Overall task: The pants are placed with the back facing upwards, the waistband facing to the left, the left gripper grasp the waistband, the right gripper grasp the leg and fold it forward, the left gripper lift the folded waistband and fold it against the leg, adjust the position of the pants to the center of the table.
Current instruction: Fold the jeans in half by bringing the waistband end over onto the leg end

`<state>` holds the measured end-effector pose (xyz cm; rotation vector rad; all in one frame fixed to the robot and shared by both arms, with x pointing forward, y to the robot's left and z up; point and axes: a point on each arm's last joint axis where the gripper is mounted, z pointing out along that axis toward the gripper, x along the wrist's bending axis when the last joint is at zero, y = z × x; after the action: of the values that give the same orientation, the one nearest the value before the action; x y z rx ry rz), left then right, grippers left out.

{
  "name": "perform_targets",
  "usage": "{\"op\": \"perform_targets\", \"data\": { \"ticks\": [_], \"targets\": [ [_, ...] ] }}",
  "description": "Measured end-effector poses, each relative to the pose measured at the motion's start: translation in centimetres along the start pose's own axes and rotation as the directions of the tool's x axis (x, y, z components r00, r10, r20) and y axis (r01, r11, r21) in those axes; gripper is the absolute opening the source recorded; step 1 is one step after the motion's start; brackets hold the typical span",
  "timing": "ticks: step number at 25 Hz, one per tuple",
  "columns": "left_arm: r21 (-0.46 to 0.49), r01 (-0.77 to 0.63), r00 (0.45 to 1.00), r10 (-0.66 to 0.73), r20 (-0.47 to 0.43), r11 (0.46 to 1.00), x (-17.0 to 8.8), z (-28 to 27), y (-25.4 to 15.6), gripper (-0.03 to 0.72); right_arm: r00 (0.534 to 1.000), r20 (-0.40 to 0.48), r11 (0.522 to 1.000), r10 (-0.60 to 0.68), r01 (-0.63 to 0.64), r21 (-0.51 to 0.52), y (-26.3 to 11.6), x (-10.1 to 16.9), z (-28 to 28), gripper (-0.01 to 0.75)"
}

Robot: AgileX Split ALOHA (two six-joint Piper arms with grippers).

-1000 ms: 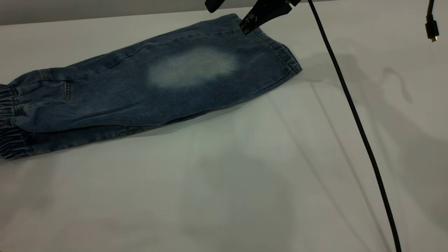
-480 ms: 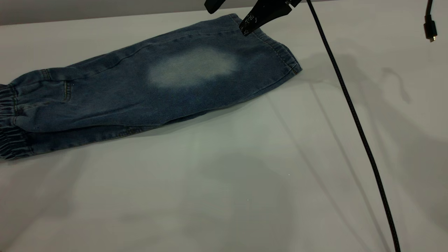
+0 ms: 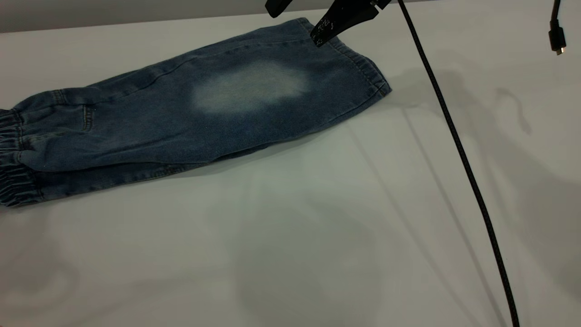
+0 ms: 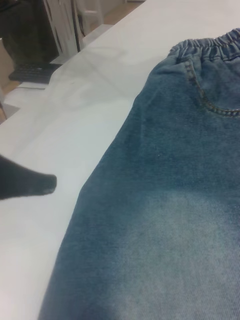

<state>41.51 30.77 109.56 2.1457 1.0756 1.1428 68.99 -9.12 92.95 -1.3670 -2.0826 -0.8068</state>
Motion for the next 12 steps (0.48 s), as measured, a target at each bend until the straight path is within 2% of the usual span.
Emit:
{"op": "perform_targets", "data": {
  "ticks": [3, 6, 10, 12],
  "targets": [
    [0.136, -0.101, 0.994, 0.105, -0.028, 0.986, 0.4, 0.0, -1.2, 0.383, 1.000, 0.000, 1.000, 0.002, -0.002, 0.001, 0.0, 0.0, 0.0, 0.574],
    [0.263, -0.077, 0.994, 0.095, -0.056, 0.962, 0.9, 0.2, -2.3, 0.383, 1.000, -0.001, 1.000, 0.002, -0.002, 0.002, 0.0, 0.0, 0.0, 0.574],
    [0.396, 0.120, 0.987, -0.065, -0.147, 0.910, 1.4, 1.4, -3.6, 0.383, 1.000, -0.001, 1.000, 0.002, -0.002, 0.002, 0.0, 0.0, 0.0, 0.574],
    [0.415, 0.297, 0.950, -0.220, -0.223, 0.860, 1.6, 2.4, -4.1, 0.383, 1.000, -0.001, 1.000, 0.002, -0.002, 0.002, 0.0, 0.0, 0.0, 0.574]
  ]
}}
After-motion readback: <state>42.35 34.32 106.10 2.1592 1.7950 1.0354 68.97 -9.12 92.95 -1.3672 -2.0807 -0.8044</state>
